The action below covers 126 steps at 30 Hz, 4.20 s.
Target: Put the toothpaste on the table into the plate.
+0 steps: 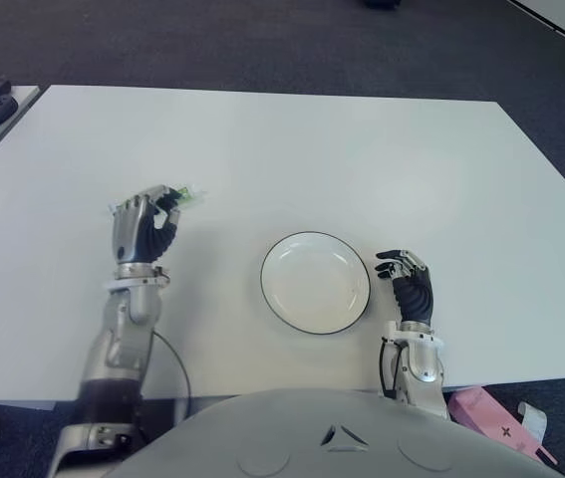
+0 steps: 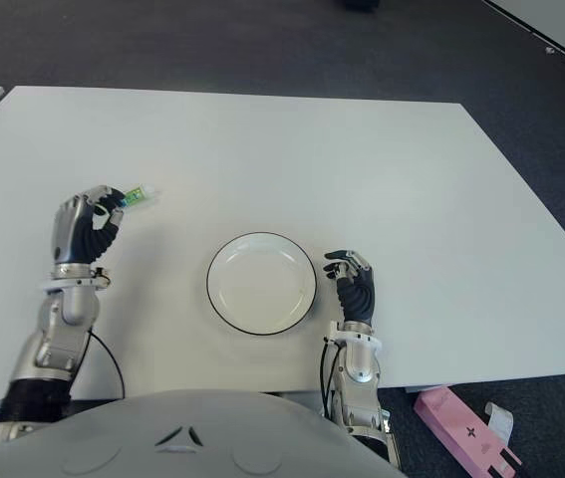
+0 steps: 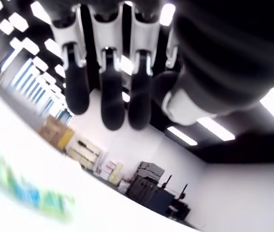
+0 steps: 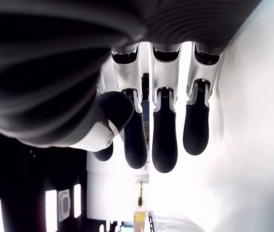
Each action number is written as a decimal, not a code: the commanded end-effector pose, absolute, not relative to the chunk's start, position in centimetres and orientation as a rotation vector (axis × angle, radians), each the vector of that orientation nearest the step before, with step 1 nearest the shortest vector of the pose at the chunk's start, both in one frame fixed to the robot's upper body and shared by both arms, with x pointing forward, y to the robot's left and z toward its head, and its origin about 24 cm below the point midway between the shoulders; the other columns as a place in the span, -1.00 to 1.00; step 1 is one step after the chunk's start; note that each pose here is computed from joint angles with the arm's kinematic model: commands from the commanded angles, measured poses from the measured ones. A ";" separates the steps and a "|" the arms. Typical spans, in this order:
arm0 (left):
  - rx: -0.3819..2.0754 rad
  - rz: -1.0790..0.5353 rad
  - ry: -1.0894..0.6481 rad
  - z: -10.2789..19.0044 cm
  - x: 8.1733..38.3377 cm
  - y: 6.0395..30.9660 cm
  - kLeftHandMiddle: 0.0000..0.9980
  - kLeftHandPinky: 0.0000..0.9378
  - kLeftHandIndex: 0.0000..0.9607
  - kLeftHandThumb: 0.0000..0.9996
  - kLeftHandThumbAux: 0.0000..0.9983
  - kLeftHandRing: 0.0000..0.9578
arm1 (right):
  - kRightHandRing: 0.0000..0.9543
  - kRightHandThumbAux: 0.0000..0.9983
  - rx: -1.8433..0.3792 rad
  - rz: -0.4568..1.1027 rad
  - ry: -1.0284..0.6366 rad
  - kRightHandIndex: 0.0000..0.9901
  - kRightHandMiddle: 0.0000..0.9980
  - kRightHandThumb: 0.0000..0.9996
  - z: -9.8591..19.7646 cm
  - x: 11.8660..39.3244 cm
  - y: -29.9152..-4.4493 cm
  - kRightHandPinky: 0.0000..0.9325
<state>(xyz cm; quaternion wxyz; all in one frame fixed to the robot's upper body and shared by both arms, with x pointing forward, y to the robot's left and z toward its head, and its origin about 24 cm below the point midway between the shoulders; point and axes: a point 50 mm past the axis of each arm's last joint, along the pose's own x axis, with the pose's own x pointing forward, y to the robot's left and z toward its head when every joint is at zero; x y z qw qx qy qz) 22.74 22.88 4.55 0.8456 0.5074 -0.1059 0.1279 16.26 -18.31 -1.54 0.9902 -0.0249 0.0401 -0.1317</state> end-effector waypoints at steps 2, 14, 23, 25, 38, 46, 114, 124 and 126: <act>1.242 0.192 -0.167 4.4 24.3 23.3 -0.31 -0.04 -0.39 -0.34 0.13 -0.14 | 0.09 0.37 -0.040 -0.271 0.087 -0.12 -0.07 0.68 -1.8 16.4 -18.3 0.09; 1.485 0.160 -0.045 4.8 26.6 24.1 -0.75 -0.65 -0.96 -0.25 -0.52 -0.72 | 0.08 0.37 -0.030 -0.281 0.083 -0.12 -0.07 0.68 -1.8 16.4 -18.3 0.09; 1.566 0.083 0.008 4.8 27.9 24.3 -0.99 -0.94 -1.00 -0.18 -0.67 -0.99 | 0.08 0.37 -0.026 -0.279 0.076 -0.11 -0.07 0.68 -1.7 16.3 -18.4 0.10; 1.575 0.067 0.026 4.4 28.3 24.5 -0.99 -0.95 -1.00 -0.17 -0.68 -1.00 | 0.08 0.37 -0.026 -0.279 0.076 -0.11 -0.07 0.68 -1.7 16.3 -18.4 0.10; 1.725 -0.081 -0.017 3.4 30.1 25.1 -0.99 -0.98 -1.00 -0.15 -0.72 -1.00 | 0.08 0.37 -0.034 -0.283 0.074 -0.11 -0.07 0.68 -1.7 16.1 -18.4 0.09; 1.774 -0.228 -0.024 3.1 30.7 24.9 -1.00 -1.00 -1.00 -0.22 -0.73 -1.00 | 0.08 0.37 -0.038 -0.292 0.077 -0.11 -0.07 0.68 -1.8 16.0 -18.5 0.09; 1.806 -0.388 0.129 0.9 30.4 26.3 -1.00 -0.99 -1.00 -0.14 -0.61 -1.00 | 0.09 0.37 -0.064 -0.302 0.097 -0.11 -0.08 0.68 -1.6 15.3 -19.1 0.09; 1.707 -0.022 -0.163 1.6 29.7 26.6 -1.00 -0.94 -1.00 -0.11 -0.70 -1.00 | 0.09 0.37 -0.055 -0.299 0.096 -0.11 -0.07 0.68 -1.6 15.4 -19.2 0.10; 1.671 0.057 -0.211 1.7 29.6 26.6 -1.00 -0.91 -1.00 -0.09 -0.70 -1.00 | 0.09 0.37 -0.055 -0.299 0.097 -0.11 -0.07 0.68 -1.6 15.5 -19.2 0.10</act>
